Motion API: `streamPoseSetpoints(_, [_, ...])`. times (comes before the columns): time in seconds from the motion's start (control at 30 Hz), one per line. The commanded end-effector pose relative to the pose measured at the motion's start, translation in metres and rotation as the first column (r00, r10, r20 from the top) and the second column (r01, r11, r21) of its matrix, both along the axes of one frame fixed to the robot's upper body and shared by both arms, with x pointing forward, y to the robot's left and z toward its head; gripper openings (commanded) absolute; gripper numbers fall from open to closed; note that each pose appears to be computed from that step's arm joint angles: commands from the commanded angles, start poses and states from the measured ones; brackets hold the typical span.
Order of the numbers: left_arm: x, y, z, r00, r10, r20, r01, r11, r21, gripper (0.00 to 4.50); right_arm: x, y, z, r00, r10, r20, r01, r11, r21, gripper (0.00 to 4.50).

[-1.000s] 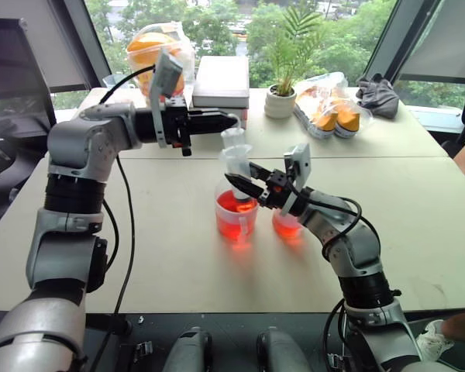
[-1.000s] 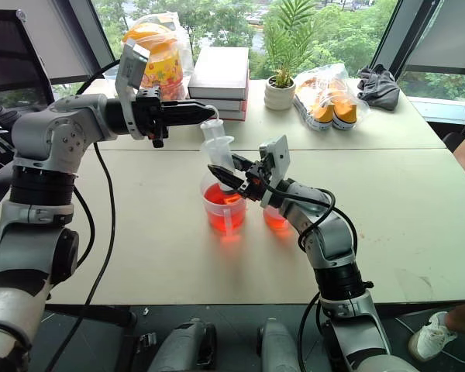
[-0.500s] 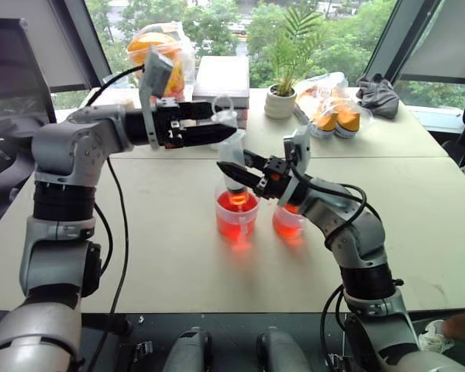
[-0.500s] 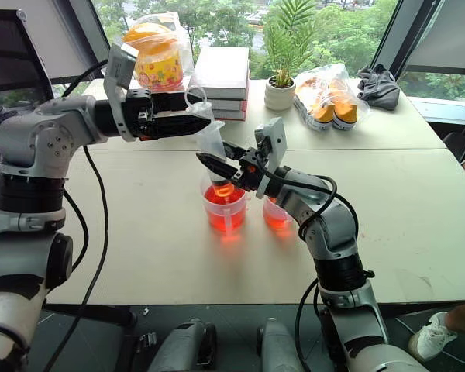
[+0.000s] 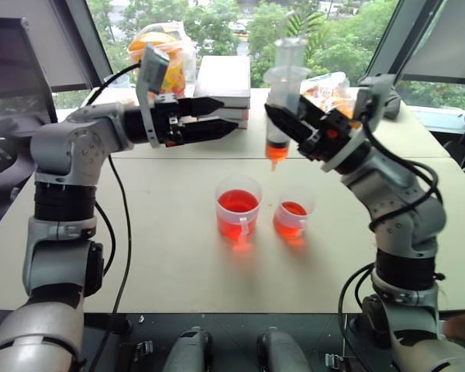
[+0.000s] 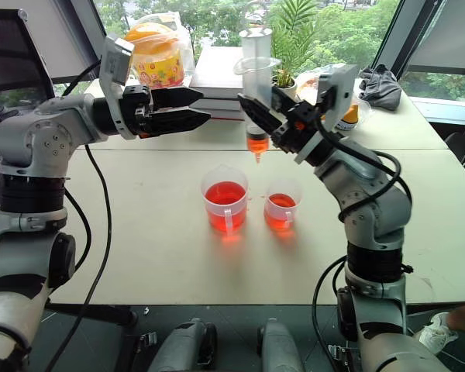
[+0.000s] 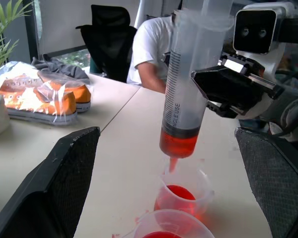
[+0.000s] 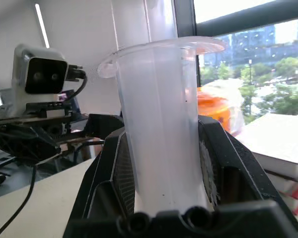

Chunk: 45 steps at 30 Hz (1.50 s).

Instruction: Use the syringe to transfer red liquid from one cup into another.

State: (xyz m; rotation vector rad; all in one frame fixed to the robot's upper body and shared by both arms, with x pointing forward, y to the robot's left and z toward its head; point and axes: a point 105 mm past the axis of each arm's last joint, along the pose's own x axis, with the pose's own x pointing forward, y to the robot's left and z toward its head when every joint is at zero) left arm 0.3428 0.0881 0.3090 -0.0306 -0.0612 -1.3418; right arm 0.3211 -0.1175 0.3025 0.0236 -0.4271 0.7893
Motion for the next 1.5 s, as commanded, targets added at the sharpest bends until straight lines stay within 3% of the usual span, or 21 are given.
streamPoseSetpoints(0.03, [-0.003,-0.011,0.012,0.997,-0.049,0.061,0.049,0.999,0.001,4.48,-0.011,-0.014,-0.004,0.999,-0.045,0.015,0.045,0.999,0.010,1.39])
streamPoseSetpoints(0.33, [0.008,-0.045,0.020,0.990,-0.112,0.080,0.113,0.994,-0.010,4.48,-0.008,-0.019,-0.056,0.988,-0.135,-0.076,0.134,0.991,-0.021,1.39])
streamPoseSetpoints(0.6, [0.006,-0.086,0.037,0.974,-0.200,0.110,0.206,0.978,-0.044,4.48,-0.011,-0.018,-0.060,0.986,-0.154,-0.063,0.153,0.988,-0.031,1.39])
streamPoseSetpoints(0.8, [0.009,-0.103,0.035,0.970,-0.219,0.105,0.225,0.973,-0.049,4.48,-0.013,-0.017,-0.059,0.985,-0.160,-0.058,0.158,0.987,-0.038,1.39])
streamPoseSetpoints(0.9, [0.012,-0.108,0.032,0.971,-0.217,0.099,0.223,0.974,-0.047,3.70,-0.014,-0.017,-0.058,0.985,-0.161,-0.055,0.159,0.987,-0.039,1.39])
streamPoseSetpoints(1.13, [0.012,-0.112,0.031,0.968,-0.235,0.092,0.240,0.969,-0.051,0.14,-0.013,-0.016,-0.056,0.986,-0.160,-0.050,0.158,0.987,-0.042,1.39])
streamPoseSetpoints(1.3, [0.010,-0.113,0.028,0.962,-0.256,0.090,0.260,0.965,-0.035,0.06,-0.014,-0.014,-0.055,0.987,-0.152,-0.049,0.150,0.988,-0.046,1.39])
streamPoseSetpoints(1.5, [0.002,-0.117,0.004,0.949,-0.304,0.078,0.303,0.953,0.026,0.06,-0.018,-0.015,-0.043,0.988,-0.153,-0.021,0.152,0.987,-0.051,1.39])
